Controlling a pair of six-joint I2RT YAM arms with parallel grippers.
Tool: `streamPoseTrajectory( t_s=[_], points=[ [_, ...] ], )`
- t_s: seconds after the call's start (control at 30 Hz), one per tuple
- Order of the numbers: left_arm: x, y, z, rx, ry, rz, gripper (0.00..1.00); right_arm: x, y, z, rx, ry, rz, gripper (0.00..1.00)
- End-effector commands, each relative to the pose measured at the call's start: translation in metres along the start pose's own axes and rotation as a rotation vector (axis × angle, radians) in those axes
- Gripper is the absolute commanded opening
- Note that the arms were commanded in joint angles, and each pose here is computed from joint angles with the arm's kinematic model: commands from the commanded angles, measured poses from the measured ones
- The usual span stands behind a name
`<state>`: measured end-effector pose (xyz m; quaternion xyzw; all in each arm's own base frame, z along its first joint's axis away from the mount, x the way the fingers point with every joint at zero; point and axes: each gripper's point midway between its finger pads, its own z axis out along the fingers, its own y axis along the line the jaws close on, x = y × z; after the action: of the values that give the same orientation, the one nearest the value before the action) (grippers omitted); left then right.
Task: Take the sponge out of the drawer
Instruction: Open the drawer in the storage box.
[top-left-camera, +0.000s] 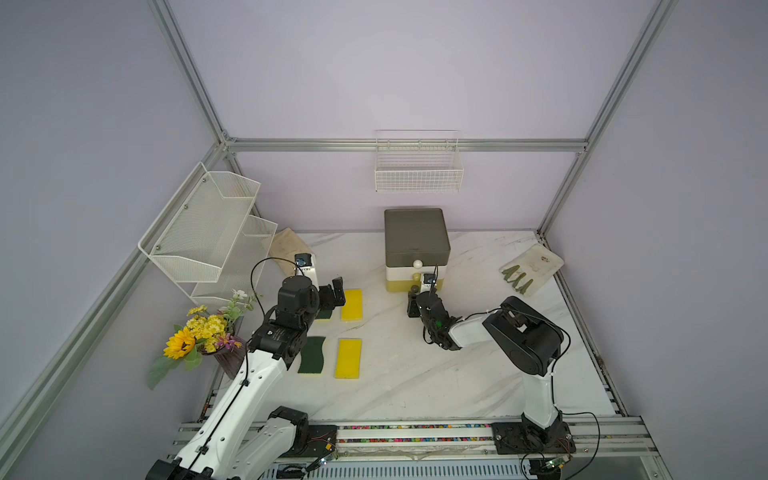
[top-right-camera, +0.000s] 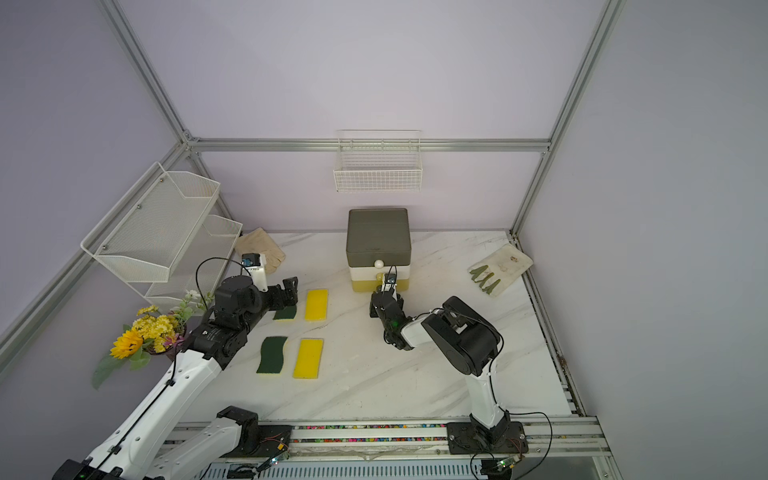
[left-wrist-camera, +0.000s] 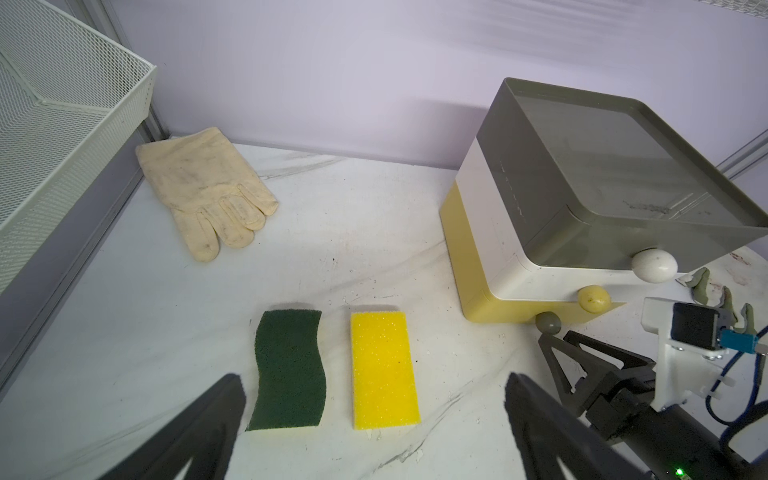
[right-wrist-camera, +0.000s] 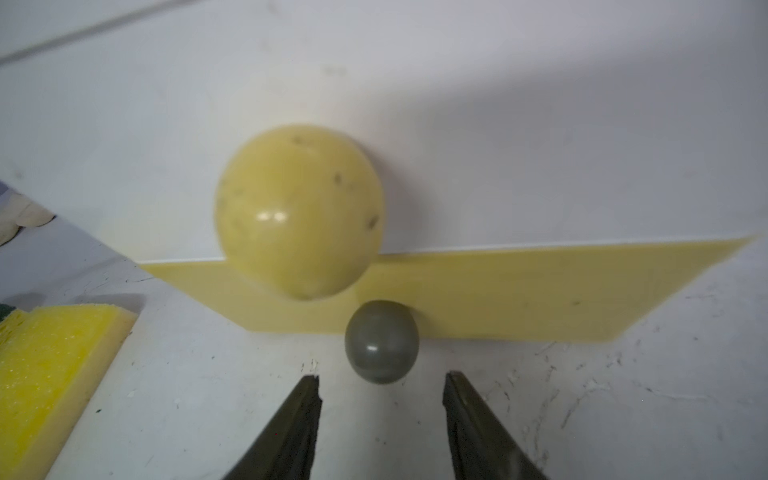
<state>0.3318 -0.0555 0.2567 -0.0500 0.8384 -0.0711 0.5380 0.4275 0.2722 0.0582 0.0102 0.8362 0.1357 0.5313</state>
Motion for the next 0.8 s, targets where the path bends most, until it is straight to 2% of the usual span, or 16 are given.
streamPoseTrajectory(
  t_s=[0.0, 0.57, 0.77],
  points=[
    [-0.021, -0.004, -0.007, 0.025, -0.056, -0.035, 1.00, -0.002, 0.000, 0.008, 0.017, -0.004, 0.004, 0.51],
    [-0.020, -0.001, -0.005, 0.023, -0.051, -0.045, 1.00, -0.001, -0.001, 0.024, 0.064, -0.011, 0.014, 0.40],
    [-0.020, -0.001, -0.004, 0.024, -0.049, -0.046, 1.00, -0.001, 0.001, 0.030, 0.072, -0.014, 0.018, 0.39]
  ],
)
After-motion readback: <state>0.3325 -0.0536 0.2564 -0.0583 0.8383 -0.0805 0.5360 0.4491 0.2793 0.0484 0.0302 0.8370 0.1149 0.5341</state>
